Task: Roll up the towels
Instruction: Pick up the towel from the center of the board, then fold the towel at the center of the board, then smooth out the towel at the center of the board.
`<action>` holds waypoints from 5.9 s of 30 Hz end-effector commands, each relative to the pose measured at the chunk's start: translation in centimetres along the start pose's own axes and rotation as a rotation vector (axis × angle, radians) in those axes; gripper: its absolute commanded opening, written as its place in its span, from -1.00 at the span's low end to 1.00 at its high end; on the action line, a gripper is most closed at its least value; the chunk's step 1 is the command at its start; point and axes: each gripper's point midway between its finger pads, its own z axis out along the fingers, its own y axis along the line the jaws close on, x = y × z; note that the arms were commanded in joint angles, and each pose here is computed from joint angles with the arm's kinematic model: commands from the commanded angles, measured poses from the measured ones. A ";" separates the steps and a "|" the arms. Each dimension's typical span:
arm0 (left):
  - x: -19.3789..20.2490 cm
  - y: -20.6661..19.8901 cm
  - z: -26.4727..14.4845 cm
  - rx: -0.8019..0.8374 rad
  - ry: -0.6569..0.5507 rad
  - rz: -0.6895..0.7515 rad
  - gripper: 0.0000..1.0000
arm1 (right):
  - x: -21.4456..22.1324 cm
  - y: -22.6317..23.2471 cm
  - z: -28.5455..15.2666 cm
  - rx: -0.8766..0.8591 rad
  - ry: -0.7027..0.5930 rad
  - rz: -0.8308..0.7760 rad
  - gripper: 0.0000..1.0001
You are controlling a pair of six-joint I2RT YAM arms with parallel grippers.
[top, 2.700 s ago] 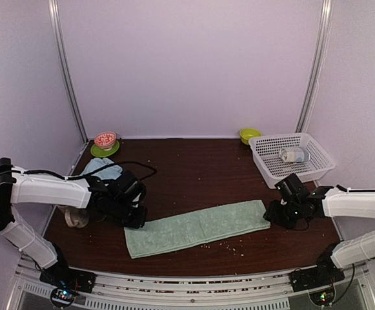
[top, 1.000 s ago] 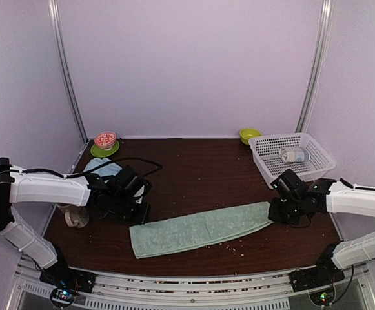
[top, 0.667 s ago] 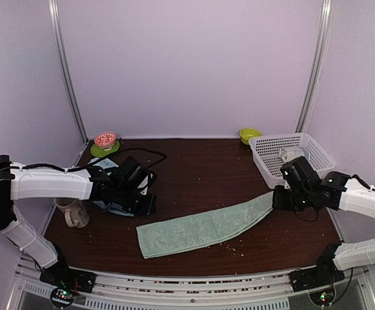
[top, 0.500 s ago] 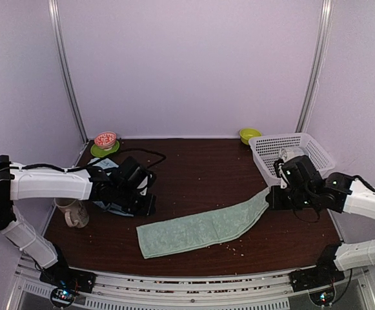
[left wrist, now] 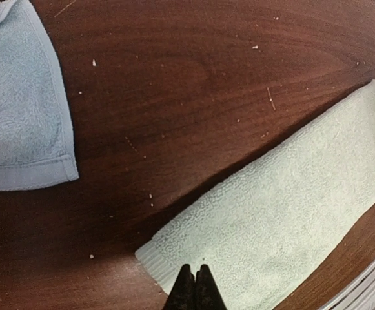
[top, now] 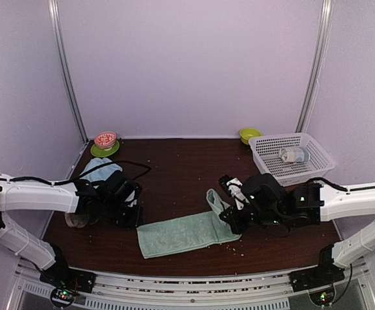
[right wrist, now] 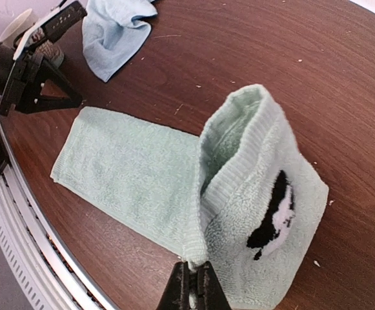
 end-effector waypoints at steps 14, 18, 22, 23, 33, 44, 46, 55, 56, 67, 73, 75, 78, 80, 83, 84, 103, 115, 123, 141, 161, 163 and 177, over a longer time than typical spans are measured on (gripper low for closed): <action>0.3 1.9 -1.3 -0.022 -0.076 -0.068 -1.00 | -4.1 7.1 4.6 -0.053 -0.054 -0.067 -1.00; 0.6 2.2 -1.5 -0.030 -0.079 -0.076 -1.00 | -4.7 8.7 5.2 -0.080 -0.054 -0.083 -1.00; 1.0 2.5 -1.5 -0.028 -0.075 -0.086 -1.00 | -4.6 10.3 6.0 -0.104 -0.041 -0.106 -1.00; 1.1 2.6 -1.5 -0.027 -0.075 -0.089 -1.00 | -4.8 10.8 6.1 -0.113 -0.042 -0.112 -1.00; 1.9 3.4 -1.9 -0.037 -0.077 -0.100 -1.00 | -3.8 13.2 8.3 -0.145 -0.010 -0.134 -1.00; 2.4 3.9 -2.0 -0.042 -0.077 -0.111 -1.00 | -3.4 14.7 10.1 -0.145 0.026 -0.157 -1.00; 2.5 3.9 -1.9 -0.041 -0.074 -0.112 -1.00 | -3.2 15.2 10.3 -0.148 0.033 -0.165 -1.00; 3.0 4.2 -1.7 -0.040 -0.069 -0.116 -1.00 | -2.3 16.8 11.0 -0.171 0.051 -0.189 -1.00; 3.0 4.2 -1.8 -0.038 -0.069 -0.116 -1.00 | -2.4 16.9 11.0 -0.171 0.049 -0.191 -1.00; 3.3 4.4 -1.6 -0.038 -0.064 -0.122 -1.00 | -2.7 18.0 11.2 -0.185 0.032 -0.193 -1.00; 3.1 3.7 -1.7 0.001 -0.072 -0.127 -1.00 | -3.2 18.3 11.0 -0.182 0.008 -0.189 -1.00; 2.9 3.0 -1.6 0.042 -0.081 -0.136 -1.00 | -3.0 18.2 11.2 -0.176 0.015 -0.193 -1.00; 3.4 2.2 -0.7 0.091 -0.058 -0.150 -1.00 | -2.7 18.1 11.4 -0.172 0.018 -0.190 -1.00; 3.9 2.3 0.1 0.090 -0.029 -0.162 -1.00 | -2.7 18.0 11.4 -0.171 0.019 -0.187 -1.00; 4.8 2.7 1.1 0.074 0.006 -0.175 -1.00 | -2.6 18.0 11.5 -0.171 0.020 -0.186 -1.00; 5.0 2.8 1.3 0.070 0.015 -0.178 -1.00 | -2.6 18.0 11.4 -0.172 0.020 -0.186 -1.00; 6.1 3.5 2.3 0.044 0.050 -0.187 -1.00 | -1.7 19.6 12.3 -0.237 0.053 -0.175 -1.00; 6.2 4.8 0.0 -0.010 0.032 -0.159 -1.00 | -0.3 19.3 13.8 -0.215 0.107 -0.180 -1.00; 5.6 4.9 -2.0 -0.013 -0.002 -0.146 -1.00 | 0.4 20.8 14.3 -0.265 0.164 -0.201 -0.68; 0.8 1.2 -4.8 0.044 -0.074 -0.078 -0.85 | -2.2 5.9 10.2 -0.066 0.133 0.136 0.11; 1.0 0.9 0.2 -0.007 0.049 -0.093 -0.51 | -1.8 5.1 9.6 -0.076 0.102 0.200 0.19; 1.1 0.9 0.6 -0.009 0.059 -0.092 -0.52 | -1.9 5.1 9.5 -0.076 0.099 0.200 0.20; -1.6 2.0 -1.8 -0.078 -0.038 -0.086 -1.00 | -0.3 3.6 9.6 -0.025 0.113 0.217 0.19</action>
